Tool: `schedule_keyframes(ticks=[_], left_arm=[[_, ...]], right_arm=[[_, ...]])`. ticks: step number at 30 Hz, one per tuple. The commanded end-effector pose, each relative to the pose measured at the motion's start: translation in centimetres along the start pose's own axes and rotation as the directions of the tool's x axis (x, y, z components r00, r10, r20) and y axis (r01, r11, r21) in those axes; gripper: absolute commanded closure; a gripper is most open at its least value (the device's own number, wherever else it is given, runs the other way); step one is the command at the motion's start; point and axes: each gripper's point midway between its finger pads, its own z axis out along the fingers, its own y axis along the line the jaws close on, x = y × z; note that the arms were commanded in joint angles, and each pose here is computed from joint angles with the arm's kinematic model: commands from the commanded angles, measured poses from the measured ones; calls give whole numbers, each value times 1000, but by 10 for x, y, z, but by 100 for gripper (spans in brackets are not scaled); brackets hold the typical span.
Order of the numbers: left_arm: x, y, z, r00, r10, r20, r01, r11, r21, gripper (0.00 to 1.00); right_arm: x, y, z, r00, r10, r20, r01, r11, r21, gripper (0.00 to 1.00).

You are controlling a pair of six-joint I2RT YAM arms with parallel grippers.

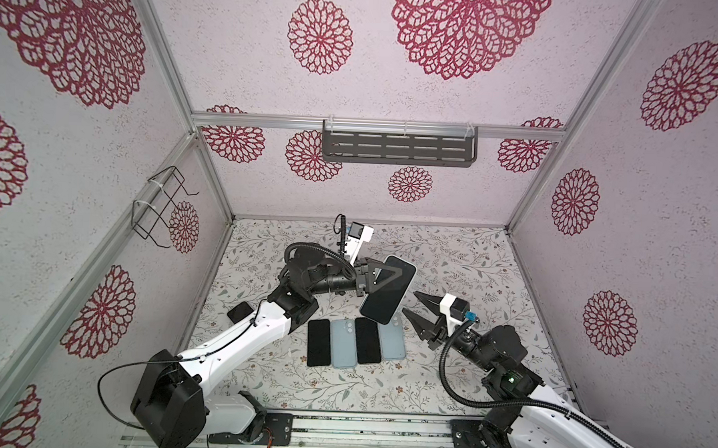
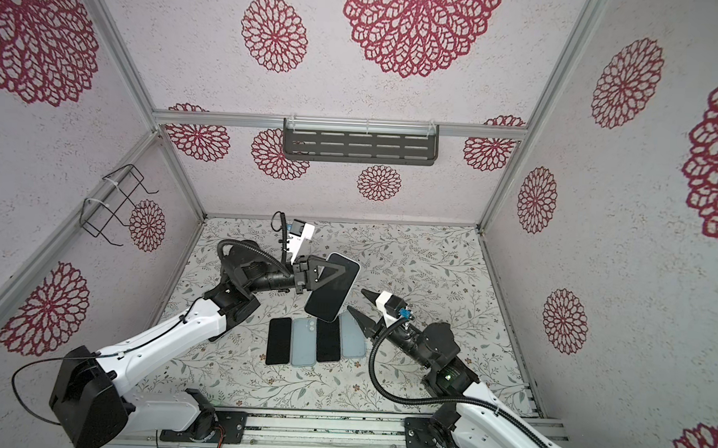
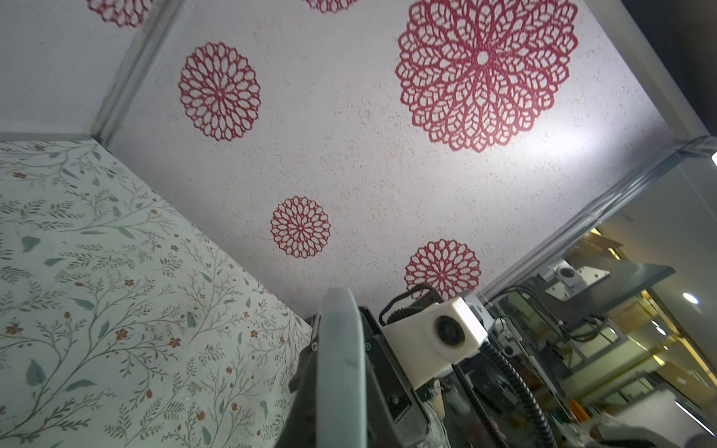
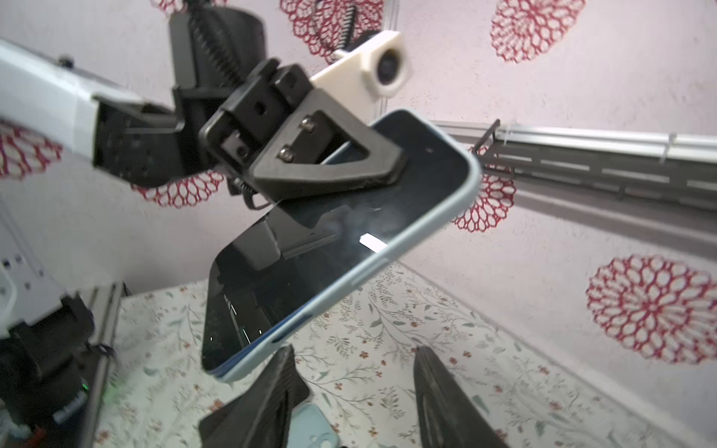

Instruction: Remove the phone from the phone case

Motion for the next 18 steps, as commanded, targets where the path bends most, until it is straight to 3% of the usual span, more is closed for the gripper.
schedule_keyframes(ticks=[1,9,13,18], left_arm=[[-48,-14,-18,965,-78,250,77,997,11,100],[-57,11,-39,815,-390,428,379,918,117,100],[-55,19,-48,759,-443,477,431,891,143,100],[-51,21,-49,732,-467,495,452,877,159,100]], right_arm=[[-22,-14,0,938,340,63,-344,936,73,48],[-25,-4,9,787,615,45,-616,788,2,48],[-22,0,9,711,701,53,-699,713,-56,49],[-16,4,11,647,762,41,-755,647,-103,50]])
